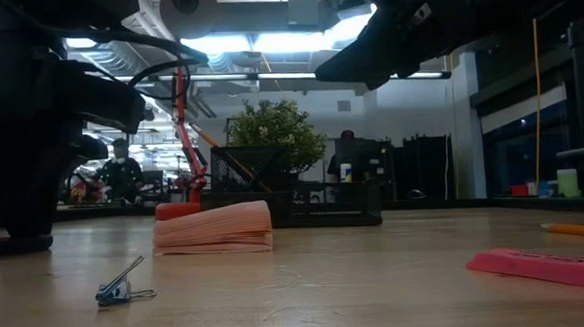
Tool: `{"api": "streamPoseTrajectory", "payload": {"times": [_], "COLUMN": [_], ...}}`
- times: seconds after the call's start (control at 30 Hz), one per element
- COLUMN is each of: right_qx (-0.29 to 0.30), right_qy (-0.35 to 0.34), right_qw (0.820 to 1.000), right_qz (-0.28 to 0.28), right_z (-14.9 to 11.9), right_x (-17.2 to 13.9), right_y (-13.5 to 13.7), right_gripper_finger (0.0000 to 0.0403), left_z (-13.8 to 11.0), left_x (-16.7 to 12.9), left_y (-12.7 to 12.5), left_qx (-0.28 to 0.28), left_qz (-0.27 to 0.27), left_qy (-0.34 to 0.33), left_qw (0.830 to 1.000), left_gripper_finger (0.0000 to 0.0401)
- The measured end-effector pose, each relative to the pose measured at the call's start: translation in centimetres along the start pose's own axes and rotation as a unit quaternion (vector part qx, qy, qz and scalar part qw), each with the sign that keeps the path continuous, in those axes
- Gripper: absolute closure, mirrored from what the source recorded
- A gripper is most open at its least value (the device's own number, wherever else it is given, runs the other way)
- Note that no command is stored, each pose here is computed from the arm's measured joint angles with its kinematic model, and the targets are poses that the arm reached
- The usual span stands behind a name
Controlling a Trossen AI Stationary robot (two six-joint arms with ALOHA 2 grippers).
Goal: Pick and place office supplies into organizer
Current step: Put the black scissors into the black desk organizer
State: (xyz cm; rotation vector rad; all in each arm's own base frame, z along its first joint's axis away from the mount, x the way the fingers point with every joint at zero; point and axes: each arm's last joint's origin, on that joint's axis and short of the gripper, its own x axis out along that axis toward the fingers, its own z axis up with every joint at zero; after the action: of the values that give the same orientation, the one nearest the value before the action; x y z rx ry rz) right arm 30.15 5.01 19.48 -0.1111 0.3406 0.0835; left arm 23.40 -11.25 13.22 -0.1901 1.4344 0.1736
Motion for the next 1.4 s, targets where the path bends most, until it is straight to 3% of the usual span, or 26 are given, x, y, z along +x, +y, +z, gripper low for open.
{"api": "streamPoseTrajectory", "payload": {"times": [0.2, 0.47, 0.8, 1.07, 1.4], "right_qx": [0.0, 0.0, -0.001, -0.004, -0.01], "right_qy": [0.0, 0.0, 0.002, 0.002, 0.002], "right_qw": [1.0, 1.0, 1.0, 1.0, 1.0], "right_qz": [0.0, 0.0, 0.0, 0.0, 0.0], "right_z": [0.0, 0.0, 0.0, 0.0, 0.0], "right_x": [0.0, 0.0, 0.0, 0.0, 0.0], "right_y": [0.0, 0.0, 0.0, 0.0, 0.0], "right_gripper_finger": [0.04, 0.04, 0.04, 0.04, 0.04], "left_z": [0.0, 0.2, 0.3, 0.6, 0.7], "left_x": [-0.1, -2.3, -5.0, -8.2, -11.4], "left_y": [-0.2, -0.5, 0.1, -0.2, -0.7], "left_qx": [0.002, 0.013, 0.023, 0.044, 0.091], "left_qz": [0.008, 0.058, 0.185, 0.31, 0.414], "left_qy": [-0.007, -0.043, -0.072, -0.156, -0.244], "left_qw": [1.0, 0.997, 0.98, 0.937, 0.872], "left_gripper_finger": [0.0388, 0.0389, 0.0389, 0.0389, 0.0389]}}
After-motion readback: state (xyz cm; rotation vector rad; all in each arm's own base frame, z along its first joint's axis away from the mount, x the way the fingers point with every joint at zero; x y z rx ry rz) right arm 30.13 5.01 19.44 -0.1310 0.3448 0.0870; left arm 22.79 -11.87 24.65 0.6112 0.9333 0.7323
